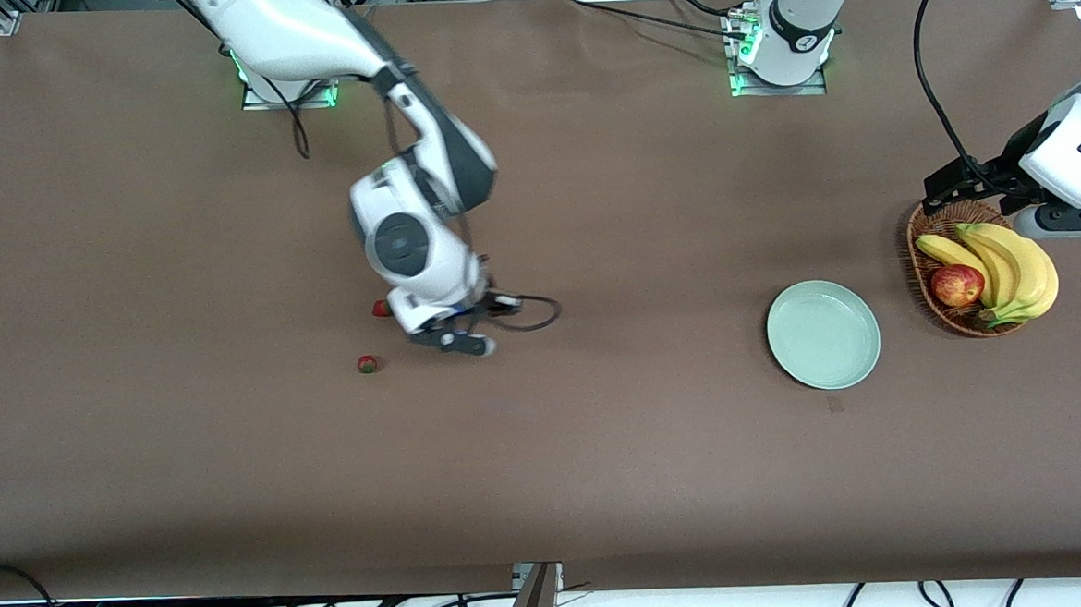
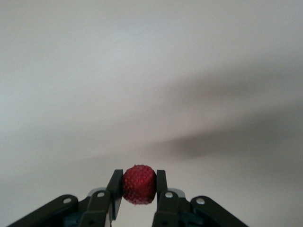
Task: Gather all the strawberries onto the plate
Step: 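Carry the strawberry toward the plate and set it down midway, then grasp the strawberry with the left gripper while the right gripper reaches strawberries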
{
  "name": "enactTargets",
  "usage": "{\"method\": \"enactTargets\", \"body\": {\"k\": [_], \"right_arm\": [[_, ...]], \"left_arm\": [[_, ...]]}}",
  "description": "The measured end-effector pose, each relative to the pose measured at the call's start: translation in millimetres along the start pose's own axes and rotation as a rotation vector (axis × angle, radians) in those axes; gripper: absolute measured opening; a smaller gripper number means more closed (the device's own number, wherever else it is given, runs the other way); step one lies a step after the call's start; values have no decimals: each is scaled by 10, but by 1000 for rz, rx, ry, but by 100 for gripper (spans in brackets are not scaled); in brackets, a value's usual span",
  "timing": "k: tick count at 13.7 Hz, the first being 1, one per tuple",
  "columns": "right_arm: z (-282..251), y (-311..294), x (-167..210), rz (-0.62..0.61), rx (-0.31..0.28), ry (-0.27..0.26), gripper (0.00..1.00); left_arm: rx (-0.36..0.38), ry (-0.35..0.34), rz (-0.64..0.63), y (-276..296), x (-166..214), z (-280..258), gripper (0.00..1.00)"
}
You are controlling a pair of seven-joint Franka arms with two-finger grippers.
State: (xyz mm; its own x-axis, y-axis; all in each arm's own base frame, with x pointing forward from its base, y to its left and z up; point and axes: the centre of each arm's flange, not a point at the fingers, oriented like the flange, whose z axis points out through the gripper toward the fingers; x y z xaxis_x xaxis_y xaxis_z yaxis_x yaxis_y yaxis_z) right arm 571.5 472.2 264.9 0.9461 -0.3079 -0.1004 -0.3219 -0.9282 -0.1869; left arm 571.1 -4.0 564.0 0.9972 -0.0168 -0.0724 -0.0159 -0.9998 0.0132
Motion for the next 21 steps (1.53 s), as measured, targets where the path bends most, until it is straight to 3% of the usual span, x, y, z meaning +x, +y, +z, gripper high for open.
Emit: {"method": "enactTargets", "body": {"k": [5,8,11,16,17,21], "right_arm": [[742,-706,-780,118,179,66,33],[1043,-756,-995,140,204,73,33],[1009,-790,-983,142,213,76,41],[578,-702,-596,125,117,83,93],[435,-645,-483,98,85,82,100],[-108,-171,218,-62,-38,64,100]], "left_arm": [[0,0,0,1,0,-1,100],[0,0,0,2,0,-1,100],[0,0,0,2,0,-1,100],[0,0,2,11,0,1,100],[0,-2,3,19,0,4,100],[-3,-59,14,85,48,215,100]]}}
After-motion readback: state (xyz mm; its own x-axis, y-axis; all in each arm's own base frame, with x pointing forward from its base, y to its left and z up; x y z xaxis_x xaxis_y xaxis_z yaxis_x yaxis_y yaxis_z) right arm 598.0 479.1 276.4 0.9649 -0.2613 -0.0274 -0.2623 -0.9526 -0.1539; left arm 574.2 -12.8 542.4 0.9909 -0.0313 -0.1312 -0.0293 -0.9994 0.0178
